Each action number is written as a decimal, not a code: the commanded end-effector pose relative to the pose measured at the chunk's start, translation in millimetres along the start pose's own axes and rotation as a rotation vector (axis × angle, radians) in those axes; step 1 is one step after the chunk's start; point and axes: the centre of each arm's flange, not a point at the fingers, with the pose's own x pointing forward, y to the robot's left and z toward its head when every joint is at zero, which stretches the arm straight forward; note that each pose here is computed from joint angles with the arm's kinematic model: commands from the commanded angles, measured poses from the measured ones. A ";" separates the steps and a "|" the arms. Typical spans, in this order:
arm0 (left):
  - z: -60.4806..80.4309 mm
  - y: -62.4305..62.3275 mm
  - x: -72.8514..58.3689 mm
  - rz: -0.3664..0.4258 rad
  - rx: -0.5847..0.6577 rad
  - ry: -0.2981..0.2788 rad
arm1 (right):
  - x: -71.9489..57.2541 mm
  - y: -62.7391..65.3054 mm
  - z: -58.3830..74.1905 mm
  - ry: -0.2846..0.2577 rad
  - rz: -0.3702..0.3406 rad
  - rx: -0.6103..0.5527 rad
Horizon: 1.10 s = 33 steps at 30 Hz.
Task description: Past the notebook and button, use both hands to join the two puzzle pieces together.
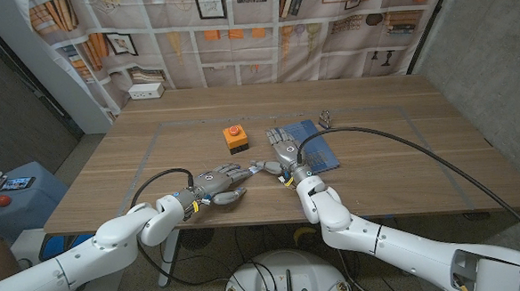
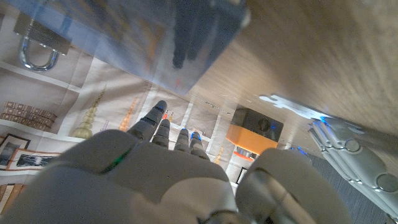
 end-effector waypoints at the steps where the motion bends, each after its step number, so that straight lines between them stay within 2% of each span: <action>1: 1.7 -0.4 -2.6 0.006 0.004 -0.002 | 0.9 8.4 -0.2 0.015 0.030 -0.019; 33: 2.4 0.0 -2.9 0.010 0.006 -0.002 | 3.7 23.2 0.4 0.049 0.073 -0.055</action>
